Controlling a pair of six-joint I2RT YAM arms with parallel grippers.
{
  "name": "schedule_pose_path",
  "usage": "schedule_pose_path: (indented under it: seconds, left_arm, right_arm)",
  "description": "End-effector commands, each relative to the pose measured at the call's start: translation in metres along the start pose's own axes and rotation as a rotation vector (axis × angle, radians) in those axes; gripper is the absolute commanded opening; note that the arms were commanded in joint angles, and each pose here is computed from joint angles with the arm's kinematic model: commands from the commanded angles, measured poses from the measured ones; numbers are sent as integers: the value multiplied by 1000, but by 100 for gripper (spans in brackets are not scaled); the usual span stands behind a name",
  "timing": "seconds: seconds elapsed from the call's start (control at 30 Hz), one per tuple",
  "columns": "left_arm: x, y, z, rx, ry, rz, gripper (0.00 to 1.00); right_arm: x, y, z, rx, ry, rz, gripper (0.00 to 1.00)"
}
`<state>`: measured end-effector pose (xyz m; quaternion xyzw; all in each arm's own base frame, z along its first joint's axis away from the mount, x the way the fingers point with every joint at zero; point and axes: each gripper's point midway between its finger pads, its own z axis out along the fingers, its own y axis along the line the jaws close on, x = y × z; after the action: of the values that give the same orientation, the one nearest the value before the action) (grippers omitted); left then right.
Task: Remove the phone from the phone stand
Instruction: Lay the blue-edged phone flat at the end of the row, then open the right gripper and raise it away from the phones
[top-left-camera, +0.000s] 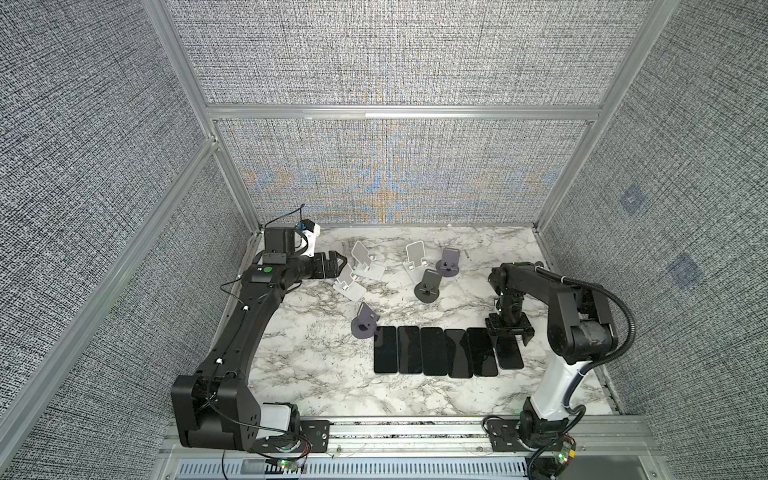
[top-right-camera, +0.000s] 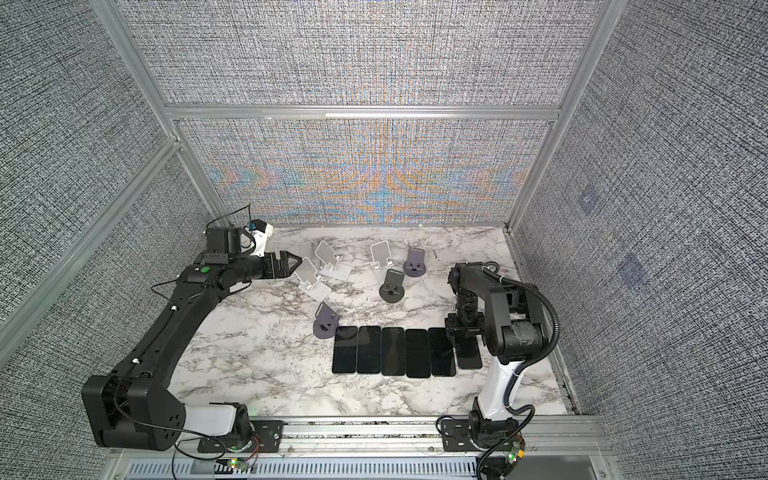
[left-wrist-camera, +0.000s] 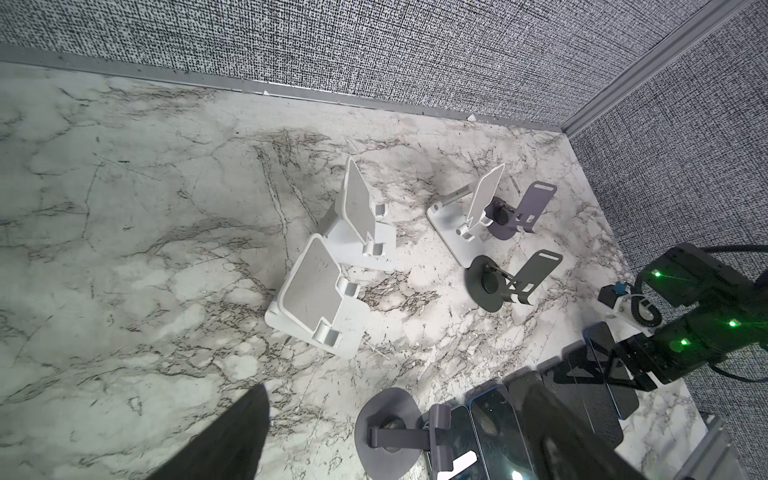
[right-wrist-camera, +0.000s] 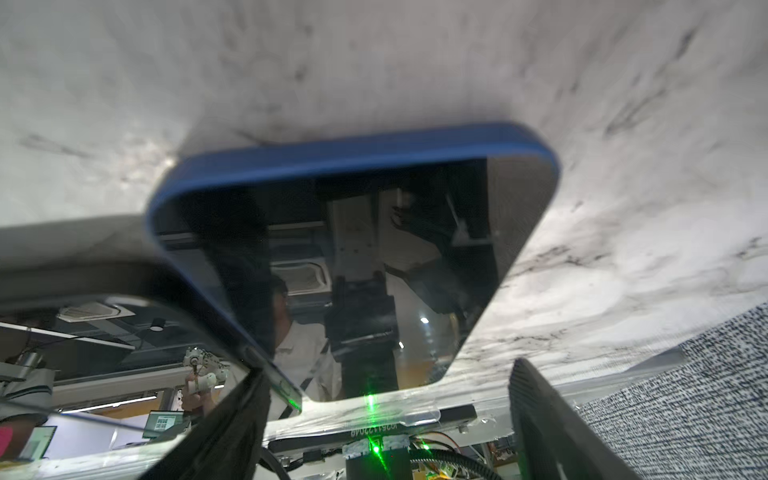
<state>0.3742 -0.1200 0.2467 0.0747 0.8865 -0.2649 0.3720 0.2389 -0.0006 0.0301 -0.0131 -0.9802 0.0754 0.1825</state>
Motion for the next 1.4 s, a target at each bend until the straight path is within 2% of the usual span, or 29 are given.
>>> schedule_pose_path:
  seconds: [0.0,0.13,0.3,0.4,0.57,0.7,1.03,1.37]
  left_arm:
    - [-2,1,-1,-7,-6,12,95]
    - [-2,0,-1,-1,-6,9,95]
    - [-4,-2,-3,3,-14,14,95]
    - [-4,-3,-4,3,-17,17,96]
    - [-5,-3,-6,2,-22,21,95]
    - [-5,-3,-6,-1,-22,22,95]
    - [-3,-1,-4,-3,-14,19,95]
    - [-4,-2,-4,0,-16,18,95]
  right_arm:
    - [3,1,-4,-7,8,-1,81]
    - [-2,-10,-20,-44,-84,80,80]
    - [-25,-38,-38,-75,-248,230,72]
    - [-41,-55,-39,-75,-316,300,60]
    - [-57,-77,-33,-15,-365,336,25]
    - [-61,-74,-16,-35,-330,326,12]
    - [-43,-48,5,-100,-256,330,11]
    - [-24,-34,15,-107,-218,320,11]
